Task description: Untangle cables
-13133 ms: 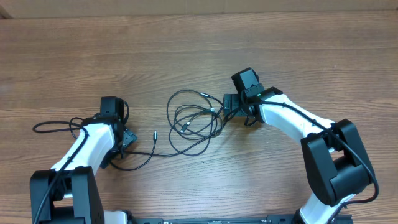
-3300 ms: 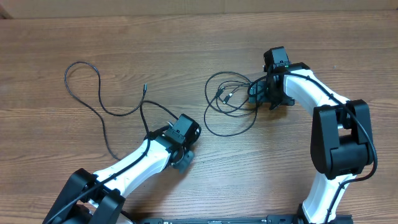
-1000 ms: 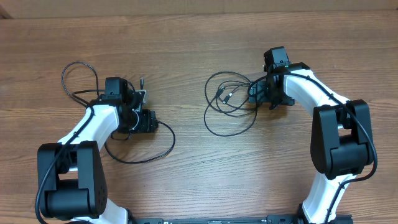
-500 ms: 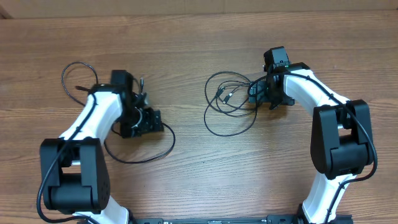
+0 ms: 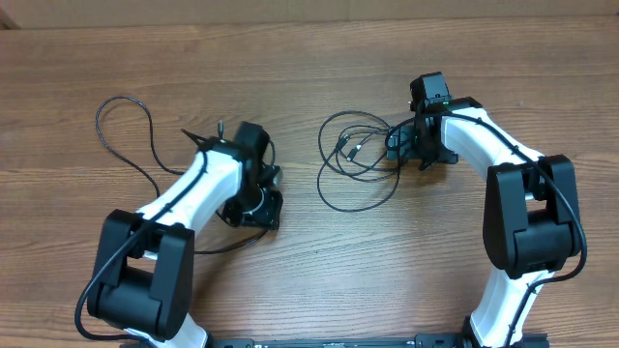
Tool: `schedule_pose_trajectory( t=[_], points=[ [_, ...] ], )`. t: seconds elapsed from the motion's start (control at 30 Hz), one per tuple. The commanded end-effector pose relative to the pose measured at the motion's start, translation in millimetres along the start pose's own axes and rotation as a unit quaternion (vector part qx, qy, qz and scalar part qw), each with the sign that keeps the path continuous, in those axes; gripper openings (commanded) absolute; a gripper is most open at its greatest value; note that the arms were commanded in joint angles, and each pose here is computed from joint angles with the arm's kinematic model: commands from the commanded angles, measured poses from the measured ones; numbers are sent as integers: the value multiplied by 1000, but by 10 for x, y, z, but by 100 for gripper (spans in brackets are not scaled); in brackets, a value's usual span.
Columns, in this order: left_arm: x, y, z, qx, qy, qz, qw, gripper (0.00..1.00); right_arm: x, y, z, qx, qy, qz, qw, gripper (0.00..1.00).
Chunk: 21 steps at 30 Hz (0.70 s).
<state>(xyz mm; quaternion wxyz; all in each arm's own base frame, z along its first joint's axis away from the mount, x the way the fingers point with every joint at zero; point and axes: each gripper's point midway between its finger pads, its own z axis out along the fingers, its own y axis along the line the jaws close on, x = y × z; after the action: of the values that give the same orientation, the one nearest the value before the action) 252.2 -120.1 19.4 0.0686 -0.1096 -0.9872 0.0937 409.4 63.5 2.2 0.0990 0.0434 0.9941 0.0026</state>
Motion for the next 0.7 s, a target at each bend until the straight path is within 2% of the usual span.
schedule_pose_trajectory(
  t=[0.0, 0.03, 0.13, 0.17, 0.27, 0.4, 0.67],
  points=[
    [94, 137, 126, -55, 11, 7, 998, 47, 111, 6, 124, -4, 21, 1, 1000, 100],
    [89, 167, 147, -66, 7, 10, 998, 46, 111, 6, 124, -4, 21, 1, 1000, 100],
    [41, 210, 205, -76, -8, 13, 997, 29, 111, 6, 124, -4, 21, 1, 1000, 100],
    [15, 220, 214, -77, -14, 14, 997, 20, 111, 6, 124, -4, 21, 1, 1000, 100],
    [-141, 336, 185, -112, -47, 17, 992, 6, 111, 6, 124, -4, 21, 1, 1000, 100],
    [-486, 522, 68, -177, -118, 34, 977, 4, 111, 6, 124, -4, 21, 1, 1000, 100],
    [-1184, 404, -200, -204, -240, 189, 930, 4, 111, 6, 124, -4, 21, 1, 1000, 100]
  ],
)
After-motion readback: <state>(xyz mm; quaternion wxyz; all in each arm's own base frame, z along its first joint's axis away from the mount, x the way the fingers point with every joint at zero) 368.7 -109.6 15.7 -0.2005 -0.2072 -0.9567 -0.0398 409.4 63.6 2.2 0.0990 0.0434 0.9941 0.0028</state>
